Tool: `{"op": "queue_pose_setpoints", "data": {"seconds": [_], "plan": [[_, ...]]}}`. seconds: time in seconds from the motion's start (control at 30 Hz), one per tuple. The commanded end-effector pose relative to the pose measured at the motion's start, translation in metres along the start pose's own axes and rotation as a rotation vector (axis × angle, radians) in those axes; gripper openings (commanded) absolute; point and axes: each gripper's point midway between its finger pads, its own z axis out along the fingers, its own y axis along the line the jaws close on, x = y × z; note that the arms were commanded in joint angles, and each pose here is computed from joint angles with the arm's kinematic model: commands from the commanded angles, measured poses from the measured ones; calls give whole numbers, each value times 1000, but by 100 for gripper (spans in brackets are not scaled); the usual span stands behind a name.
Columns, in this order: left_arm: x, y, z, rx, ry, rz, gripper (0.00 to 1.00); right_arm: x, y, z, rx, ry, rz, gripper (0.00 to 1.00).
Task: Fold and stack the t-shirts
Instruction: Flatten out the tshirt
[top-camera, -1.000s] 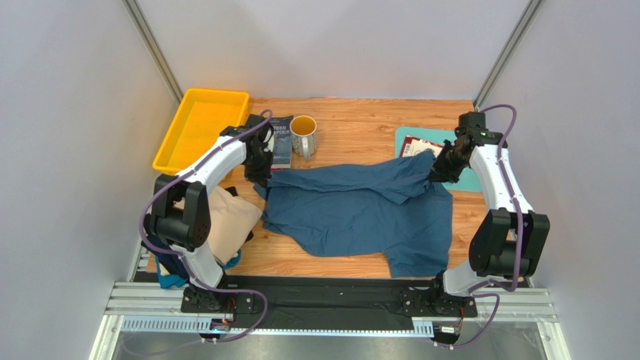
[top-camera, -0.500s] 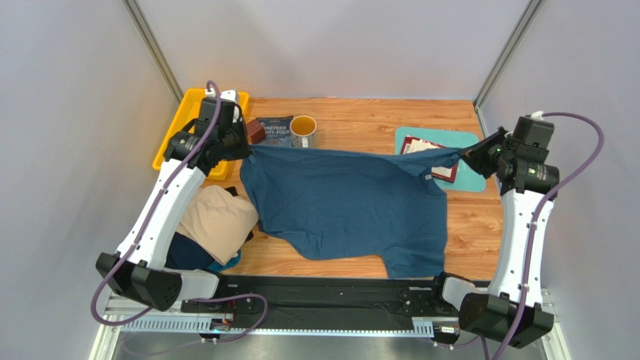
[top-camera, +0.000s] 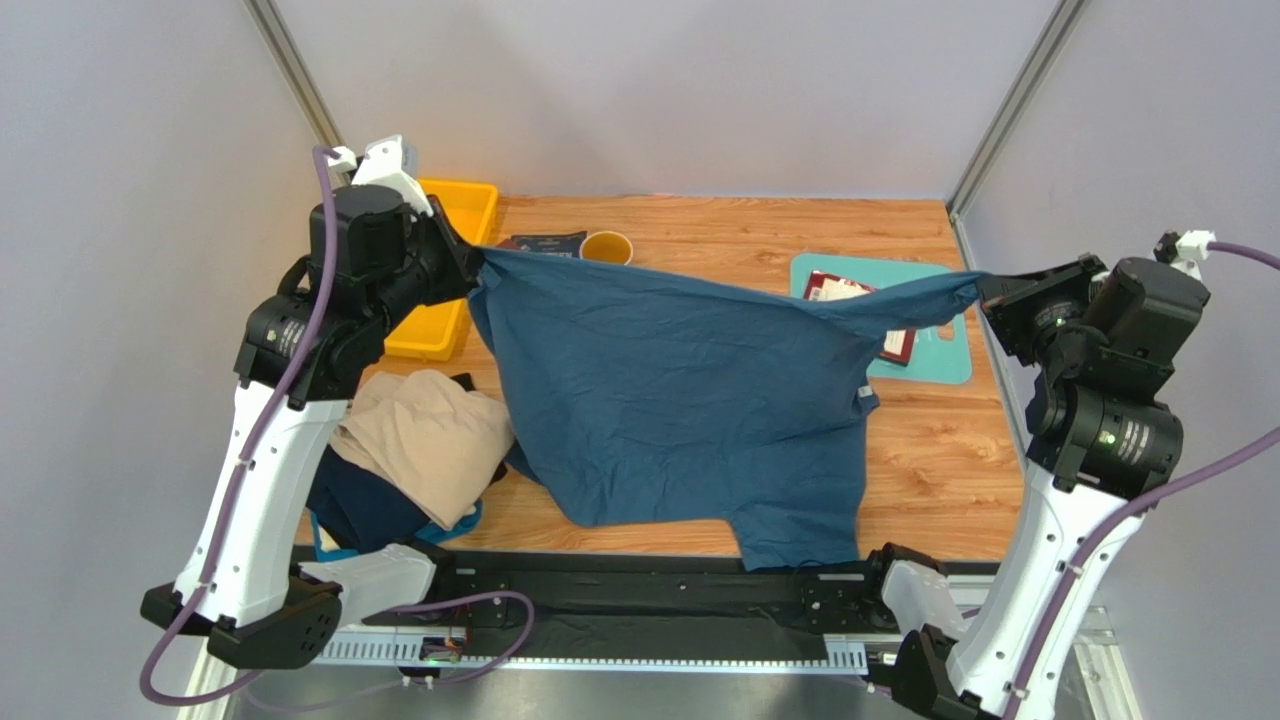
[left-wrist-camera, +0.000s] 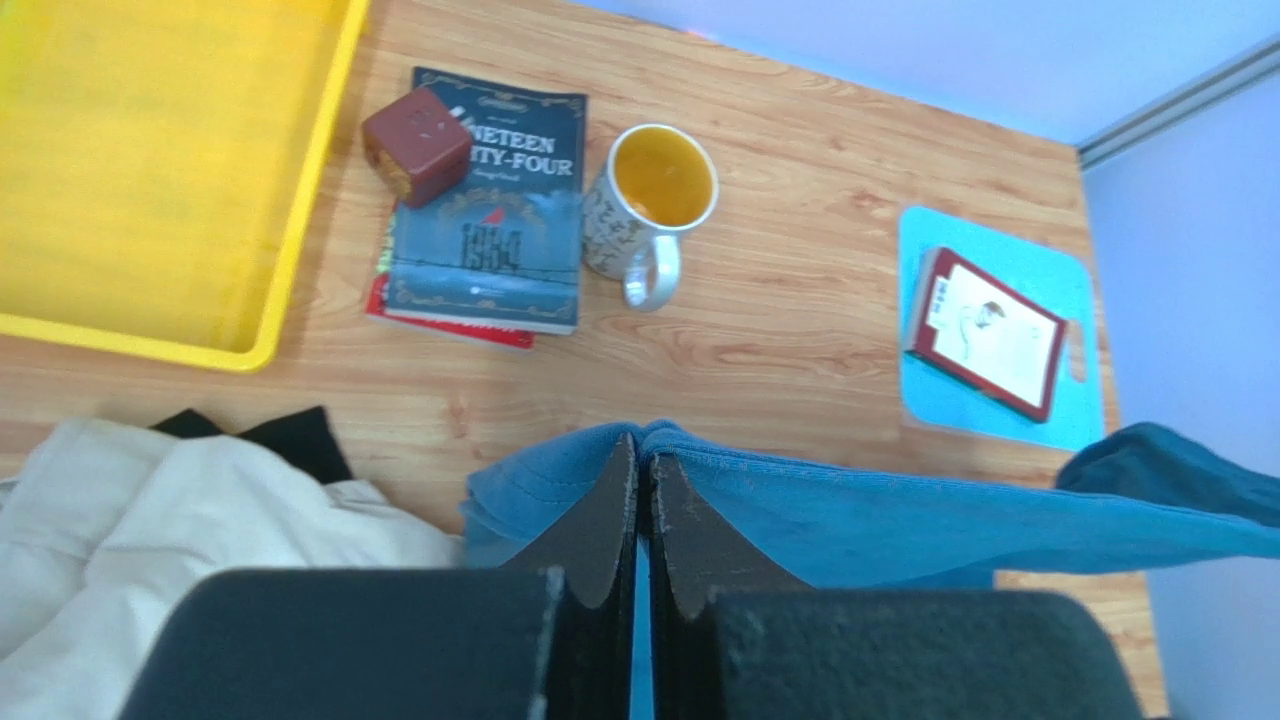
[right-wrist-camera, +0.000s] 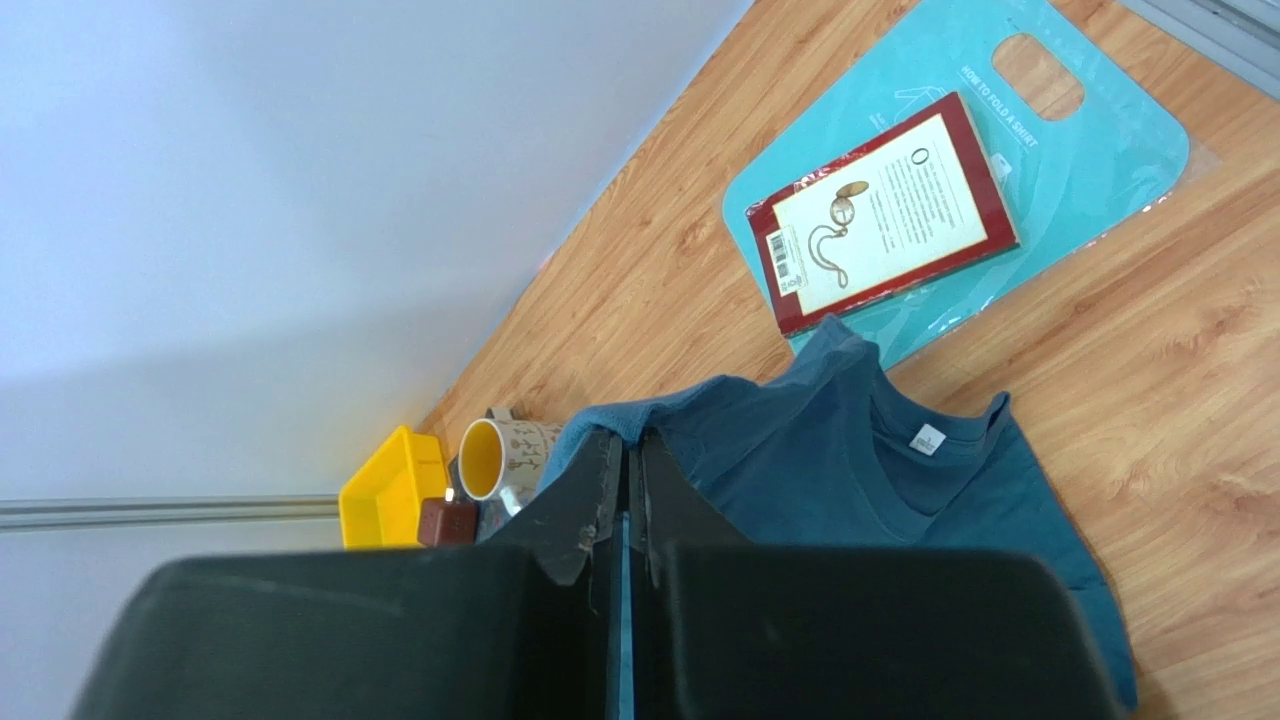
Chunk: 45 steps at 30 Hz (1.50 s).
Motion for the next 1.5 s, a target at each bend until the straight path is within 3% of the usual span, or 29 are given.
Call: {"op": "queue_pose_setpoints", "data": {"seconds": [0.0, 0.17, 0.3, 0.83, 1.07, 1.27, 1.47], "plan": [[-3, -9, -23, 53, -20, -39, 0, -8, 12, -58, -65, -135, 24, 0], [10, -7, -43, 101, -31, -40, 0, -22, 22, -120, -123, -311, 23, 0], [-7, -2, -73, 119, -131, -46, 0, -43, 43, -150, -166, -397, -36, 0], [-52, -27, -143, 301, -277, -86, 0, -118, 69, -225, -295, -615, -34, 0], [5, -22, -80, 233, -53, -65, 0, -124, 85, -179, -298, -529, -108, 0], [54, 11, -23, 20, 161, 59, 0, -73, 83, -85, -127, -327, -237, 0], [97, 51, 24, -173, 284, 173, 0, -3, 47, 10, 96, -83, -379, 0]]}}
